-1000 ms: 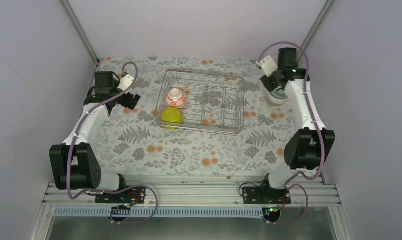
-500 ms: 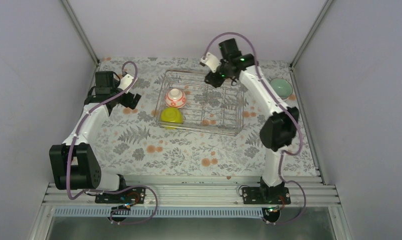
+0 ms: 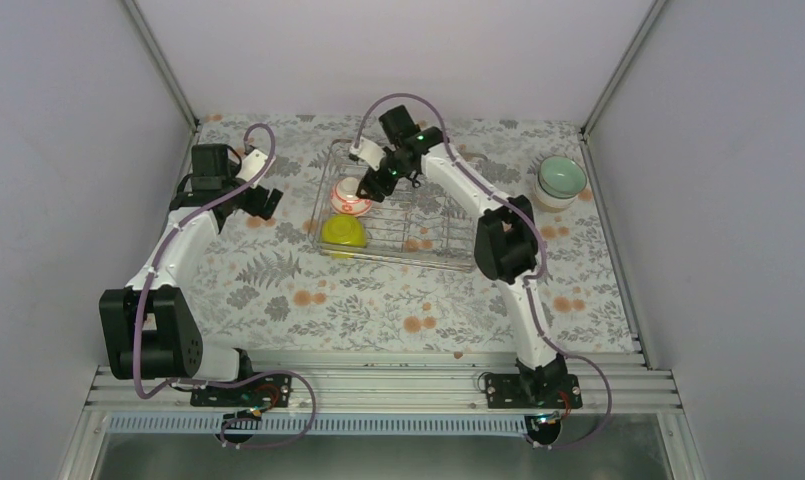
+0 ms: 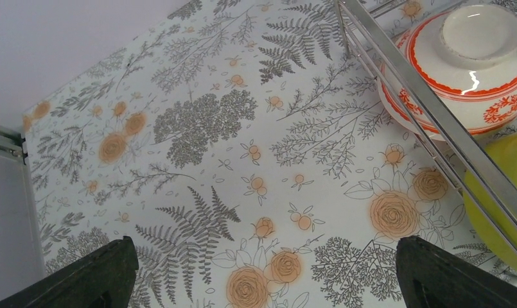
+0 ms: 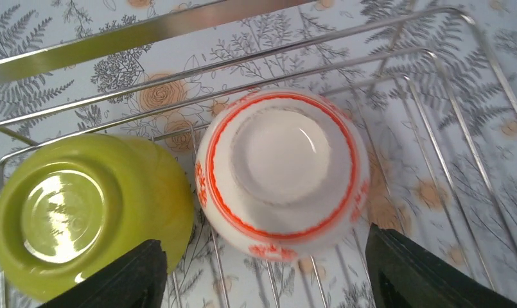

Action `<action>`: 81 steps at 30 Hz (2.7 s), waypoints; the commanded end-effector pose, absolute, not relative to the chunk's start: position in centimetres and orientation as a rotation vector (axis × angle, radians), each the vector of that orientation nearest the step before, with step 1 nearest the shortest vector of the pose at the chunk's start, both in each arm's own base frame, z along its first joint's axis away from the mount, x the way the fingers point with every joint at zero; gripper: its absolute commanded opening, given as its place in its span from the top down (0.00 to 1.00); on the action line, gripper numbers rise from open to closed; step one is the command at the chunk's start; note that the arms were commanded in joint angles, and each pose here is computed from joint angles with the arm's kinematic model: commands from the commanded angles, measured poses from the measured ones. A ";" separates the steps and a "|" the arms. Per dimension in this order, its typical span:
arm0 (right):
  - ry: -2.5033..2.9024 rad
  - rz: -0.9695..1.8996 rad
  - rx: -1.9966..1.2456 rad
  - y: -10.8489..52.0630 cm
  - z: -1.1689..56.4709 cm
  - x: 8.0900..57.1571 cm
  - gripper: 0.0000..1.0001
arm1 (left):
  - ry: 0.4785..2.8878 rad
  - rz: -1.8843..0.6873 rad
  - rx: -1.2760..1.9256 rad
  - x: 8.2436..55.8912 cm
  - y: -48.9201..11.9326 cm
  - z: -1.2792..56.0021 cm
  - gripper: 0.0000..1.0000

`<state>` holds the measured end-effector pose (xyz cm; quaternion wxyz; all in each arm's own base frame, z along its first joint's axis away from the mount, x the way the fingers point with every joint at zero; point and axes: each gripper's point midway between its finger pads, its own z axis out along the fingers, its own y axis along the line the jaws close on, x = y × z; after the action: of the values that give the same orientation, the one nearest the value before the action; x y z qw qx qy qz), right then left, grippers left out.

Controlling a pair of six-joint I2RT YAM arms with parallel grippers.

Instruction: Unload the bowls from the dish rack

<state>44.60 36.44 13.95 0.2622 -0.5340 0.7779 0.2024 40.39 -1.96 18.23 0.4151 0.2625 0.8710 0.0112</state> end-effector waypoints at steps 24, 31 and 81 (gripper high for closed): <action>2.007 0.507 -1.420 41.4 9.4 47.1 0.20 | 2.192 0.016 0.638 39.5 -2.1 16.5 0.00; 2.014 0.515 -1.419 41.7 8.3 47.4 0.25 | 2.189 0.018 0.639 39.2 -2.1 16.5 0.00; 1.787 0.387 -1.134 29.3 32.1 46.9 0.96 | 1.954 -1.205 0.918 44.0 -22.5 24.0 0.00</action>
<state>47.86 28.31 29.29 0.4466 -0.4580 0.7560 0.1387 44.34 -19.61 21.39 0.3391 0.3340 0.7947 -0.3767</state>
